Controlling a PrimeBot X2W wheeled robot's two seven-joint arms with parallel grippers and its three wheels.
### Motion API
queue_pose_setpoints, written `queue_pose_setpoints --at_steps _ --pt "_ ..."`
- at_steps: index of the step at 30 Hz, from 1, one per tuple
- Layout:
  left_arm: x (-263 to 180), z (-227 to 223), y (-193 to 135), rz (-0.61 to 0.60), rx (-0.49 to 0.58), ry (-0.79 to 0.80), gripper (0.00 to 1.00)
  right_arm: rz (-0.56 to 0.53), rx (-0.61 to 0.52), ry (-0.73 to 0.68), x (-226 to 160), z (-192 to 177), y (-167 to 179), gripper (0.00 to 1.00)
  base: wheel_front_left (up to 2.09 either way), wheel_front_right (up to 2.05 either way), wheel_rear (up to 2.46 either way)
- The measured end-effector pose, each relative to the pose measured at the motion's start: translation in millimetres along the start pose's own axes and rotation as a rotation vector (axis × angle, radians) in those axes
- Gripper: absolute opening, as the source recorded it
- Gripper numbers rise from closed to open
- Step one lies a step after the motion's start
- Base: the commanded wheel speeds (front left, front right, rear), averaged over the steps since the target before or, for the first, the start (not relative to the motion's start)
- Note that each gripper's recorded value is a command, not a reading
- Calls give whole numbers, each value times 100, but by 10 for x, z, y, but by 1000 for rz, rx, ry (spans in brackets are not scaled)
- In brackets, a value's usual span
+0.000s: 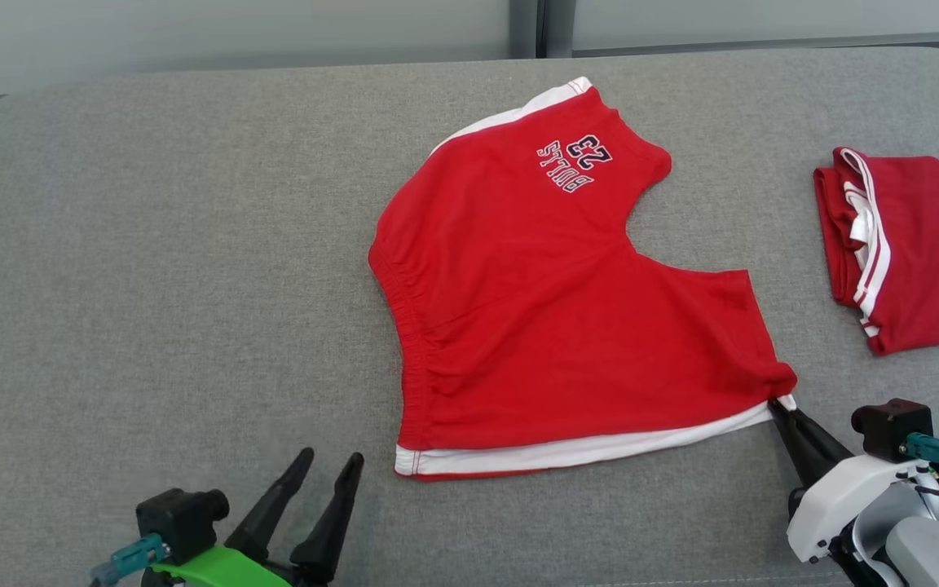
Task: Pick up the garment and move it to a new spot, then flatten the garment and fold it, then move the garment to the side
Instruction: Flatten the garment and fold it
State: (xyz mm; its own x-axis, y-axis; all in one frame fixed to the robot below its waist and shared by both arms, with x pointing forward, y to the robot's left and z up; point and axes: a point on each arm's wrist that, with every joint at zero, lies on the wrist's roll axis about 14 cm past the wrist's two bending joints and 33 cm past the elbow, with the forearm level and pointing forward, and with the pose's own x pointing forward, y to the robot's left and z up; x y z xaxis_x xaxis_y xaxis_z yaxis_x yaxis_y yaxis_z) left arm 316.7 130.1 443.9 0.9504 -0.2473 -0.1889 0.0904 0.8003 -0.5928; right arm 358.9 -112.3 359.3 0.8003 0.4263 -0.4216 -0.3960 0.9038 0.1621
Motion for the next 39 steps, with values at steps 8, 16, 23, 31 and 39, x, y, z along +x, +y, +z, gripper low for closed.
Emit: queue_pose_setpoints --at_steps 8,16,23,31,39 --pt "85 -360 -171 -60 -13 156 100 5 2 -10 94 46 -45 0 0 0 0" --pt "309 -479 -282 -116 5 224 100 -10 8 -5 146 36 -133 0 0 0 0" --pt "359 -679 -324 -140 5 306 100 -20 27 -9 170 19 -146 0 0 0 0" --pt "372 -797 -382 -152 -10 340 15 -20 28 -8 209 28 -163 0 0 0 0" --pt "410 -735 -439 -177 -12 334 0 -24 19 -24 224 92 -192 0 0 0 0"
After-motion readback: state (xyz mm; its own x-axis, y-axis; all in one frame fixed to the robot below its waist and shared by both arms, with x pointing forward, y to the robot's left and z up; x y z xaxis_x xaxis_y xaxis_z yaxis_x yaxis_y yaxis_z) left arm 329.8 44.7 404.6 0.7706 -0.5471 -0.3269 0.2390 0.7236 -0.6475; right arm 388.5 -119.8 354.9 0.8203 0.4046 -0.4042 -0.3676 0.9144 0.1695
